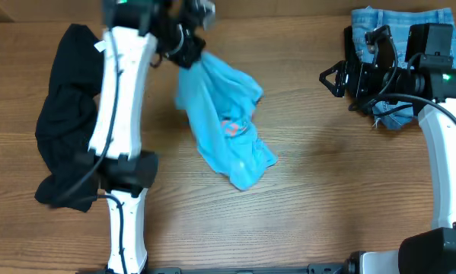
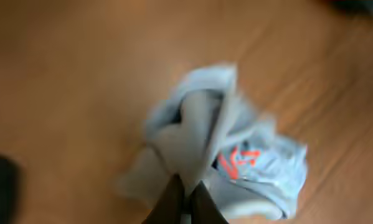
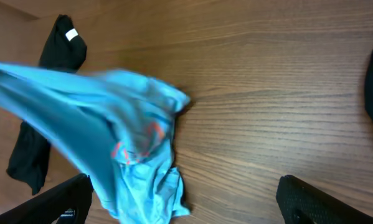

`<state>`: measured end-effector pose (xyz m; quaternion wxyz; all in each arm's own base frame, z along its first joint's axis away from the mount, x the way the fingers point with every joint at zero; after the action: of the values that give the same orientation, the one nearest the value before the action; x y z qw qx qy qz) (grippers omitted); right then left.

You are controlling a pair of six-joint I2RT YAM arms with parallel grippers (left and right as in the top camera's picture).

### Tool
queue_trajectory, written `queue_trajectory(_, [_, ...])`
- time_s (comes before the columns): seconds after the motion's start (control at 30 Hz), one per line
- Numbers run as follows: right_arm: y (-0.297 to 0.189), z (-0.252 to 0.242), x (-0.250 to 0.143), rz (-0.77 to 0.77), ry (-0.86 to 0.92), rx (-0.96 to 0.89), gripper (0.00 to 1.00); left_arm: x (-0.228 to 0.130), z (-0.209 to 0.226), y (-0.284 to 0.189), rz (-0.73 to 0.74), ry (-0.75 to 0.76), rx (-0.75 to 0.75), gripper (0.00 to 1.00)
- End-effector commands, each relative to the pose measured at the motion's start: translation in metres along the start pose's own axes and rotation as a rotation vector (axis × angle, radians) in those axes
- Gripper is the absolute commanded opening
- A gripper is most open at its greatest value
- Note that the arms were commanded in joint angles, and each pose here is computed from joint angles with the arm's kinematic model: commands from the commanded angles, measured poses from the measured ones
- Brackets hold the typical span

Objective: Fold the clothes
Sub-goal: 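Regrasp the crumpled T-shirt with the left gripper and lift it, then grasp the hanging T-shirt edge with the right gripper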

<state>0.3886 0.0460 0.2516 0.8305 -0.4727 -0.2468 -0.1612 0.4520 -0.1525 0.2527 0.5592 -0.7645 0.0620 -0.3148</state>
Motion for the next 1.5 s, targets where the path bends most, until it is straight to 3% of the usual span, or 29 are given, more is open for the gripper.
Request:
queue_trajectory(0.0, [-0.005,0.005,0.009,-0.025,-0.027,0.003,0.98,0.028,-0.055,-0.137,-0.380,0.123,0.093,0.04])
queue_trajectory(0.13, [-0.005,0.015,0.009,-0.029,-0.028,0.065,0.98,0.027,-0.080,-0.180,-0.494,0.181,0.111,0.04])
queue_trajectory(0.33, [0.008,0.032,0.006,0.000,-0.055,0.120,0.98,0.026,-0.081,-0.182,-0.500,0.182,0.112,0.04])
queue_trajectory(0.57, [0.104,0.086,0.021,0.024,-0.072,0.328,0.98,0.022,-0.082,-0.180,-0.478,0.177,0.099,0.04])
queue_trajectory(0.73, [0.143,0.128,0.026,-0.012,-0.135,0.405,0.93,0.022,-0.082,-0.179,-0.478,0.177,0.099,0.05])
queue_trajectory(0.9, [0.175,0.148,0.022,-0.018,-0.142,0.413,0.74,0.022,-0.082,-0.179,-0.477,0.172,0.098,0.04])
queue_trajectory(1.07, [0.185,0.142,0.024,-0.033,-0.149,0.373,0.04,0.022,-0.081,-0.180,-0.477,0.171,0.104,0.05])
queue_trajectory(1.17, [0.166,0.103,0.051,-0.110,-0.112,0.303,0.04,0.021,-0.081,-0.180,-0.478,0.171,0.103,0.06])
queue_trajectory(1.23, [0.123,0.075,0.074,-0.190,-0.096,0.254,0.04,0.021,-0.081,-0.180,-0.478,0.172,0.103,0.06])
queue_trajectory(1.4, [0.074,0.067,0.078,-0.219,-0.080,0.207,0.04,0.021,-0.080,-0.180,-0.477,0.170,0.108,0.08])
queue_trajectory(1.47, [0.057,0.062,0.078,-0.231,-0.072,0.186,0.04,0.021,-0.078,-0.180,-0.474,0.166,0.123,0.31])
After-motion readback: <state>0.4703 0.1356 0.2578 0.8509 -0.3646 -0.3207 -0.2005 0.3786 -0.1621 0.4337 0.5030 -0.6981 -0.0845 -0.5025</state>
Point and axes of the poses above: each gripper's point midway between its finger pads, its own y axis out along the fingers, its own z axis along the line the jaws close on, x = y × z, the point moved 1 cm from there along -y, back along the fingers, and after that the axes turned 4 degrees about -y, right-handed, at the moved point
